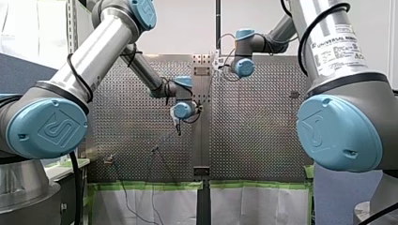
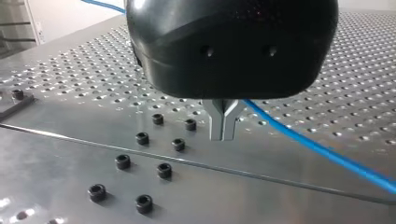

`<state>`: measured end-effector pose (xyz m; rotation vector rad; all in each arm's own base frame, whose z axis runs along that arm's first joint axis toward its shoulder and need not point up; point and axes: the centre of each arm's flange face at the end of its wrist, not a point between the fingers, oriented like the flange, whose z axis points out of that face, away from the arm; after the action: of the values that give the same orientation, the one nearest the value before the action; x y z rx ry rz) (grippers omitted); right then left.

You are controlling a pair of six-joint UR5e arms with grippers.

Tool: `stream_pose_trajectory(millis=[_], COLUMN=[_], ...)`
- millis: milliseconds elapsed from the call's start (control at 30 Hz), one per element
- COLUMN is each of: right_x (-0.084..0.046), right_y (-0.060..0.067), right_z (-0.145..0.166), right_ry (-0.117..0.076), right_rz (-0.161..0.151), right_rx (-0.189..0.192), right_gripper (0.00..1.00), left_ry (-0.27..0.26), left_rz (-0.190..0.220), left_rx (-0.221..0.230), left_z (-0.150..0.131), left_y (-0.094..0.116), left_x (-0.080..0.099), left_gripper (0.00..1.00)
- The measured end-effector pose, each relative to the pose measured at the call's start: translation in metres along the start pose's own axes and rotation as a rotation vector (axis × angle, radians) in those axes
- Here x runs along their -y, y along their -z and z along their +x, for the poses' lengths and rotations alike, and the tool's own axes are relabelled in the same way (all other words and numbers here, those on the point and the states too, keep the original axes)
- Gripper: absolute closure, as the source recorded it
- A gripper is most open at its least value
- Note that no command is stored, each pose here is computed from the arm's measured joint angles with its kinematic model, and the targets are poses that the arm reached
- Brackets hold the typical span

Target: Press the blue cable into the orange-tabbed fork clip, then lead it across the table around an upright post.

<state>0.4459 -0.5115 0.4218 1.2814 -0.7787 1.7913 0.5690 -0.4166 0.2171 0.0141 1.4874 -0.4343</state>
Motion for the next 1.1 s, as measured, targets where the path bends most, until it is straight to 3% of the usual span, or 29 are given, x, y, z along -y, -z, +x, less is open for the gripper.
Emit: stream_pose_trajectory(millis=[467, 700, 1100], right_x=[-0.012, -0.027, -0.056], right_y=[-0.006, -0.008, -0.011], right_z=[0.019, 0.019, 0.018], right_ry=[-0.008, -0.002, 0.012], right_rz=[-0.015, -0.038, -0.08], right_rx=[-0.029, -0.023, -0.018], right_gripper=[1.0, 1.0, 1.0], left_ry=[0.009, 0.039, 0.095], left_rz=[0.03, 0.046, 0.091], left_rx=[0.024, 0.045, 0.042], left_z=[-0.025, -0.039, -0.045], left_y=[-0.016, -0.026, -0.029], left_x=[0.023, 0.031, 0.042], left_gripper=[1.0, 1.0, 1.0])
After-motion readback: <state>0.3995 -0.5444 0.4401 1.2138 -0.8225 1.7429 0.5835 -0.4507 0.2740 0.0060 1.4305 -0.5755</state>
